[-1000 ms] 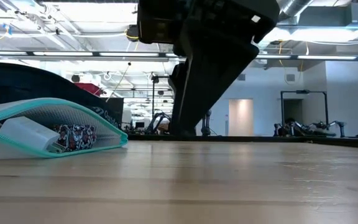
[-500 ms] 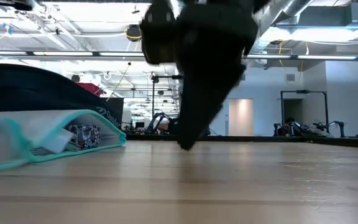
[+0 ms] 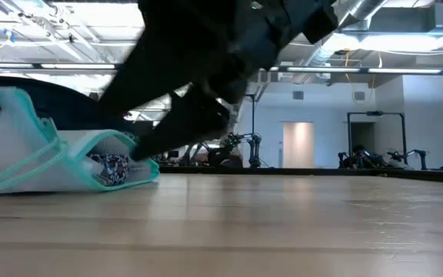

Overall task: Unpack backpack
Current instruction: Close the zip bag

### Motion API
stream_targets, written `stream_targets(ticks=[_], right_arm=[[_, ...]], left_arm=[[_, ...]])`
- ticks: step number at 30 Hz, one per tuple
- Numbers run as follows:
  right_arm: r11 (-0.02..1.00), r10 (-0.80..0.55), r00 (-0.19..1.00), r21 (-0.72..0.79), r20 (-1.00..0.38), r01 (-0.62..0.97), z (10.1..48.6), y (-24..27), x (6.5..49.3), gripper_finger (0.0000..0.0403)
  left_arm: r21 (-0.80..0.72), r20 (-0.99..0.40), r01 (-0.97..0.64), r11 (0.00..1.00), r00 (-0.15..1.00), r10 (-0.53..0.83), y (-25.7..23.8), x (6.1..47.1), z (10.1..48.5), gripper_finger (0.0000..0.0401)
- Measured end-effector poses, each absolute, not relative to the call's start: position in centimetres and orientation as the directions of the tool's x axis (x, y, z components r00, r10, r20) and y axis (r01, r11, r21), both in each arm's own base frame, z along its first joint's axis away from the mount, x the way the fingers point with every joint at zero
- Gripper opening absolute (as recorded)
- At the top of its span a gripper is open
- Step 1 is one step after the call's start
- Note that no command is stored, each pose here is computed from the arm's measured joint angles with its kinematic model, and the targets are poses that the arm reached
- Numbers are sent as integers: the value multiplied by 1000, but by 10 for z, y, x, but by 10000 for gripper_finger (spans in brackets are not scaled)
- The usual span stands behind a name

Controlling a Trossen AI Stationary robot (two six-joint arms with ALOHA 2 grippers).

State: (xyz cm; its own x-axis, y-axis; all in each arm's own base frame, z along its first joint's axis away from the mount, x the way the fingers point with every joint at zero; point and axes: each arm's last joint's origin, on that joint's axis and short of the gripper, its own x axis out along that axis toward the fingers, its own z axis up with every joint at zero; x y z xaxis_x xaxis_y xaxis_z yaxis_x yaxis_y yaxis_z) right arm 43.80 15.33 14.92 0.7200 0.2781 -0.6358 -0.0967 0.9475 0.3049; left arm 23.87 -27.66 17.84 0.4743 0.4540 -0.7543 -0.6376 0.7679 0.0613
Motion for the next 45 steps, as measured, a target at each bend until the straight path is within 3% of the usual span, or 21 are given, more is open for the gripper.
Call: stream_targets(ticks=[5,28,32,37,45], right_arm=[[943,257,780,323,-571,-75,155,150,444,340],[883,269,800,470,-536,18,122,157,454,288],[884,263,793,466,-550,29,121,154,454,217],[892,304,760,451,-575,-16,118,149,454,29],[961,245,617,270,-747,-55,127,129,439,1]], left_arm=[[42,-755,-620,784,494,431,-279,241,178,0],[6,-729,-622,783,533,429,-280,246,179,0],[2,-722,-622,783,541,431,-280,246,179,0],[-3,-719,-620,784,546,430,-281,246,180,0],[-60,-692,-609,791,596,407,-296,228,180,0]])
